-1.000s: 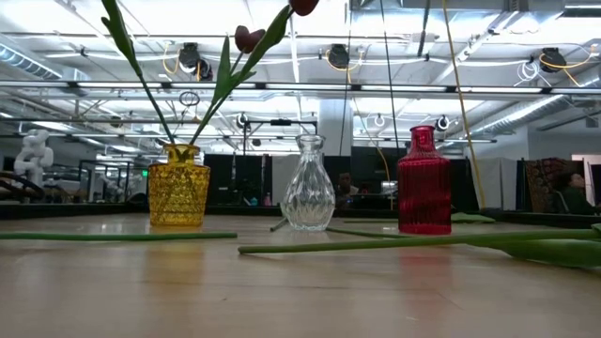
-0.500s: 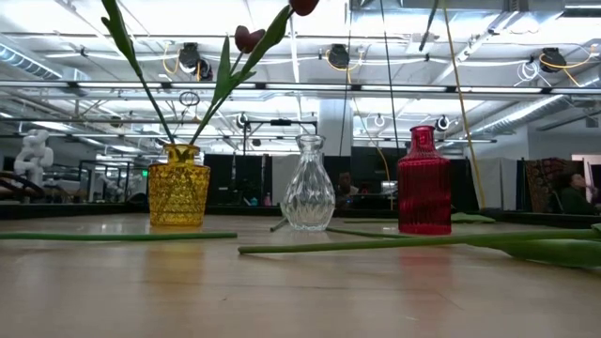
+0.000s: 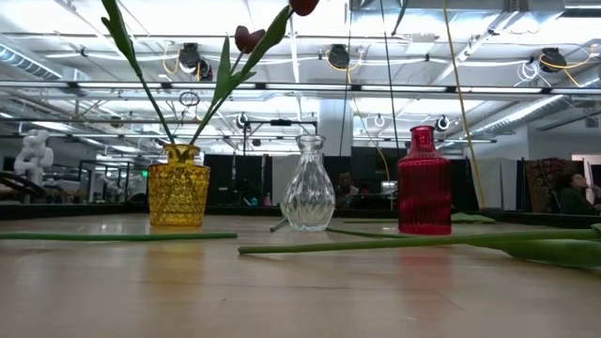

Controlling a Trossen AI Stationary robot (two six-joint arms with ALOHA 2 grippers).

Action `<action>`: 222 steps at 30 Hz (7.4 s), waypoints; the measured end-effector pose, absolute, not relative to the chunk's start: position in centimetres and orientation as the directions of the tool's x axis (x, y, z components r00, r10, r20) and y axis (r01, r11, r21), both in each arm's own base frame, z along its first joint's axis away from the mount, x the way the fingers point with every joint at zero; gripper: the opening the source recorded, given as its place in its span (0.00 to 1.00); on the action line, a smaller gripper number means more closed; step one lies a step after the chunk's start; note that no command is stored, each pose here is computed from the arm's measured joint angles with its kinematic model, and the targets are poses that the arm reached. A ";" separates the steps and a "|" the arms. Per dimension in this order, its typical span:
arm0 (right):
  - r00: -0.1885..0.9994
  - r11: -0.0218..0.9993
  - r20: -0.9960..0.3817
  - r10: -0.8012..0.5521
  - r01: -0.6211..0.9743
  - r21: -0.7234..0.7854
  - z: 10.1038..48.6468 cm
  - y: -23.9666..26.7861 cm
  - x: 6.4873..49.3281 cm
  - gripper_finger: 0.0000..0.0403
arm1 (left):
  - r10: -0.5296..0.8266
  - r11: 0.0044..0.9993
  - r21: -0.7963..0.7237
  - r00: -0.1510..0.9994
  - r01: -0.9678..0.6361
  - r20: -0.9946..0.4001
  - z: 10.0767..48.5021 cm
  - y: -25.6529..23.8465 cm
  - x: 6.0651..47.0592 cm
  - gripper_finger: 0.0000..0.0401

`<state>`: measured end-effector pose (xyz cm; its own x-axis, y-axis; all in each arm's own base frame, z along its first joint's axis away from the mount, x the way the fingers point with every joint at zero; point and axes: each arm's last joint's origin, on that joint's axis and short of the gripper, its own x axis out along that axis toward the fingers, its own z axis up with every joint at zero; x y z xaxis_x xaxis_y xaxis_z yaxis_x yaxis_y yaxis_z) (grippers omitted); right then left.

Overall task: Sort flowers into vase by color
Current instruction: Put the top pink tulip into the transparent vase, then put the right pink tulip into the transparent vase

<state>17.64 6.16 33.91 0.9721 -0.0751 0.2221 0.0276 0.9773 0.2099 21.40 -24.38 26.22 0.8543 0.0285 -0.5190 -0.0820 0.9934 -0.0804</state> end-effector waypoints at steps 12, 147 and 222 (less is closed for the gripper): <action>0.971 0.961 0.166 -0.170 0.127 0.246 32.6 4.9 20.0 0.02 | 0.060 0.998 0.043 0.853 -0.044 -0.519 23.5 -25.7 22.8 0.55; 0.963 0.910 -0.138 -0.231 0.264 0.320 24.5 1.2 27.8 0.66 | 0.048 0.984 0.173 0.865 0.045 -0.500 31.8 -17.1 34.0 0.55; 0.980 0.947 -0.169 -0.102 0.148 0.284 30.9 2.0 15.1 0.74 | -0.206 0.936 0.136 0.816 0.326 -0.540 18.6 -16.1 46.0 0.54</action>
<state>15.12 2.02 30.90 0.9803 -0.1020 -0.1694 0.1477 0.9473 0.2843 46.04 -16.13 18.63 0.8163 -0.2061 -0.5396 0.3260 0.9355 0.1360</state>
